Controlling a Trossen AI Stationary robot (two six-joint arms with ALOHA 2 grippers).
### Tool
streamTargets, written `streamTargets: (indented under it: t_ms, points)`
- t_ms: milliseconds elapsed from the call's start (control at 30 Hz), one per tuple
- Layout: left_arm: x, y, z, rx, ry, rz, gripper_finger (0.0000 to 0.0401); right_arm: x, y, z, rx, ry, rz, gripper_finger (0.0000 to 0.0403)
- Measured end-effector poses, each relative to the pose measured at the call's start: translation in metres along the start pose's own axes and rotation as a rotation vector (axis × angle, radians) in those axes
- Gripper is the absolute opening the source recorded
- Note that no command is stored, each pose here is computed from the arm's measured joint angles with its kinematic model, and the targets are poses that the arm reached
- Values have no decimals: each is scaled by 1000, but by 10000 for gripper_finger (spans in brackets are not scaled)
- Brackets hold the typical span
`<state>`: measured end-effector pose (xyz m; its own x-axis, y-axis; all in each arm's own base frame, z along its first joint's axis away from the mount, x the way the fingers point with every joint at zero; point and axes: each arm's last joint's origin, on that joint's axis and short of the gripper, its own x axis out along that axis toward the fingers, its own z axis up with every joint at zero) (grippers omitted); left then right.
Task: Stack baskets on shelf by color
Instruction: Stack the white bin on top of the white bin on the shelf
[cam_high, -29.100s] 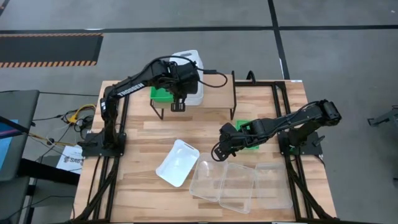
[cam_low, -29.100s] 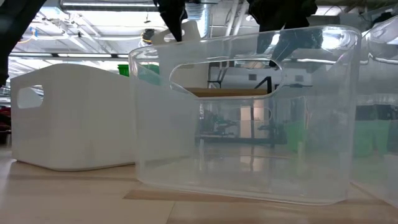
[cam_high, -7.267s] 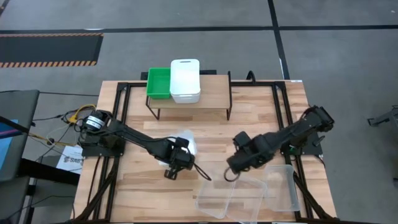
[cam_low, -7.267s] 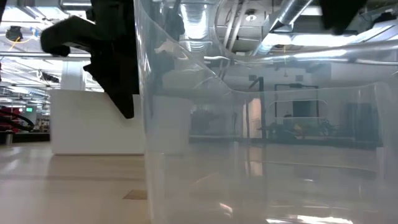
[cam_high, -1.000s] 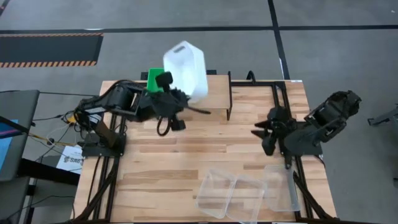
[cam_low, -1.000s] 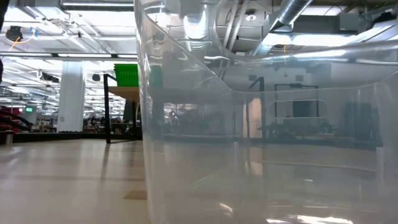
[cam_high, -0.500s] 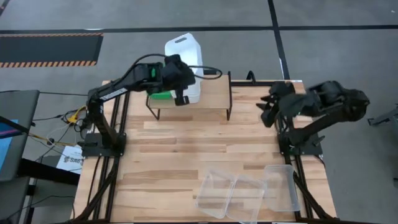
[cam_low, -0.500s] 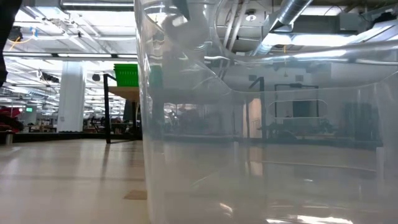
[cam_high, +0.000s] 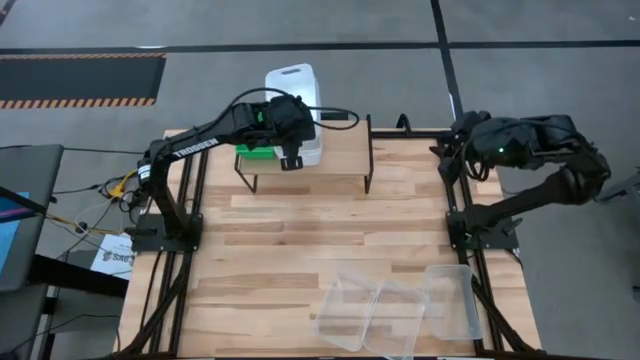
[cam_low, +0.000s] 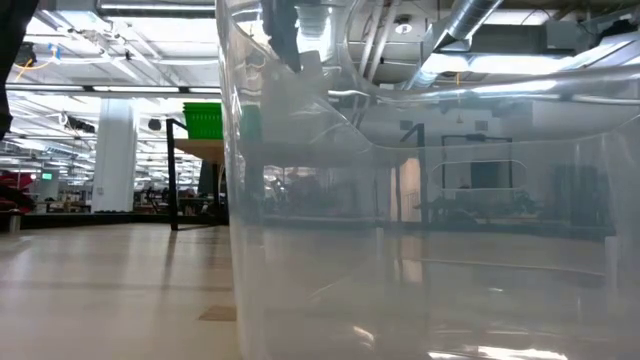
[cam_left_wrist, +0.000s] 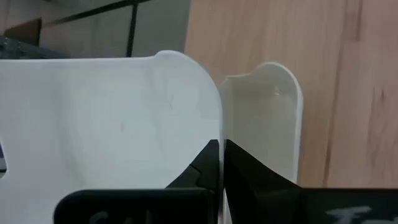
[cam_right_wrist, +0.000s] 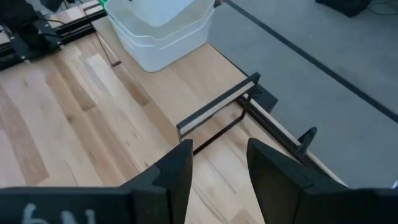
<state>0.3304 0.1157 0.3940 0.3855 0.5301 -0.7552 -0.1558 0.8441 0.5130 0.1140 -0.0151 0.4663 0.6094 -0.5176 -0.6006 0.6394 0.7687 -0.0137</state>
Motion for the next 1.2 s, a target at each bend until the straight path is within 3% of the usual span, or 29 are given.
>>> streamTargets:
  t_ms: [300,667,1200]
  points:
    - [-12,2,5,-1,-63,-53,0,3,-6,1,20,20,-10,175]
    - [-14,-2,-7,79,46,-114,0,10,-4,6,-41,28,-35,175]
    - [-27,6,-6,161,37,-51,0,22,-11,12,-2,68,-55,175]
